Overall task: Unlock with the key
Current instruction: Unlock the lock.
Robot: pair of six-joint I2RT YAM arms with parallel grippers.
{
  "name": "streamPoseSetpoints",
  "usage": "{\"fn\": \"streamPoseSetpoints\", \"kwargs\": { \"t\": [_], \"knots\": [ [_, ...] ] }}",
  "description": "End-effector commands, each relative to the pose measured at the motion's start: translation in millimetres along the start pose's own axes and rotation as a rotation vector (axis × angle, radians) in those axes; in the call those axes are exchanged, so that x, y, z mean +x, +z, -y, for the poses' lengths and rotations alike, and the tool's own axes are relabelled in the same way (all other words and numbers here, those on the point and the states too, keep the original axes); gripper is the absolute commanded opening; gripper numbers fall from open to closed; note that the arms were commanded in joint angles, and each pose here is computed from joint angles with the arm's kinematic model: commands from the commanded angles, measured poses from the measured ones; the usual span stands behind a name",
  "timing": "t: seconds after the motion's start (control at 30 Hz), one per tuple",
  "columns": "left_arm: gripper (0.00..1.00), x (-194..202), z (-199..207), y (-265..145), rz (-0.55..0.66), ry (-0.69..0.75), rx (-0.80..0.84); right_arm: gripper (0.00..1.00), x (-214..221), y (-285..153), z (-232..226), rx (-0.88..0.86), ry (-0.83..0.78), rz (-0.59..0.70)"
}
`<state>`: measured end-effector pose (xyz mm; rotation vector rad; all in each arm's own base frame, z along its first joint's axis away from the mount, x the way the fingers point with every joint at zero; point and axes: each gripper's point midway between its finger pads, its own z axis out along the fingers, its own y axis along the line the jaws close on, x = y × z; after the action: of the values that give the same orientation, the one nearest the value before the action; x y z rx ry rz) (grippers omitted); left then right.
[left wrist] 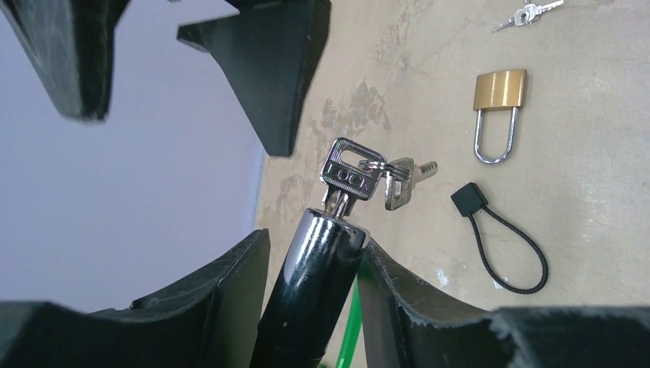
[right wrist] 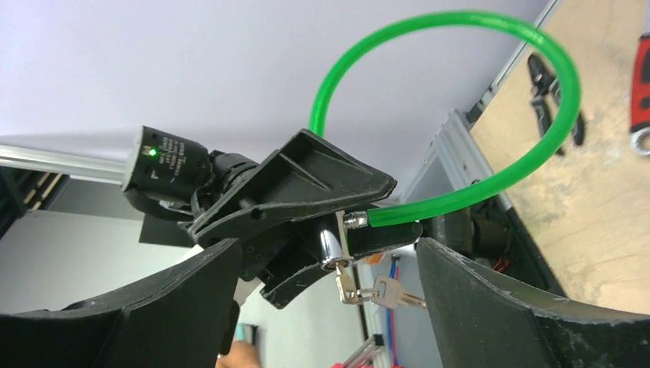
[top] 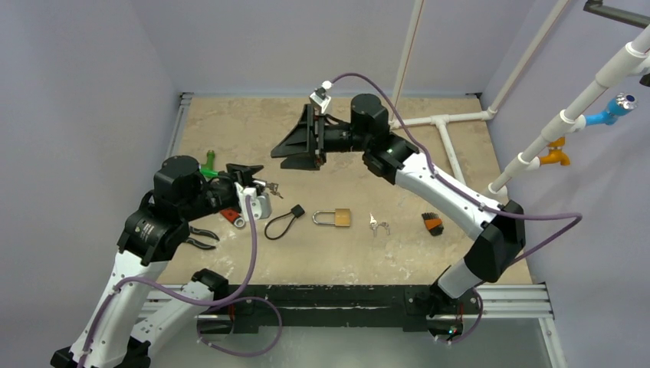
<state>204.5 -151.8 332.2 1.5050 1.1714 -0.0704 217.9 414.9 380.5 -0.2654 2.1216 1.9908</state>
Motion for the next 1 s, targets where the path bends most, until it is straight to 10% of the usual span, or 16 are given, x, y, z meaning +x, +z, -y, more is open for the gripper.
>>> {"fn": "streamPoseSetpoints", "kwargs": {
  "t": [0.0,0.5,0.97],
  "knots": [
    [0.0,-19.4,-16.2,-8.5,0.062,0.006,-0.07,0.87,-22.4,-40.4,-46.7,-0.04,-0.168,0.112],
    [0.0,-116.4,-49.7,-29.5,0.377,-0.756,0.001,0.85,-21.2,-121.2,-30.6,0.146,-0.793,0.331],
    [0.0,-140.4,-65.2,-28.0,0.433,-1.005,0.082,0.7,48.1,-62.5,-65.4,-0.014,-1.018,0.225]
  ]
}}
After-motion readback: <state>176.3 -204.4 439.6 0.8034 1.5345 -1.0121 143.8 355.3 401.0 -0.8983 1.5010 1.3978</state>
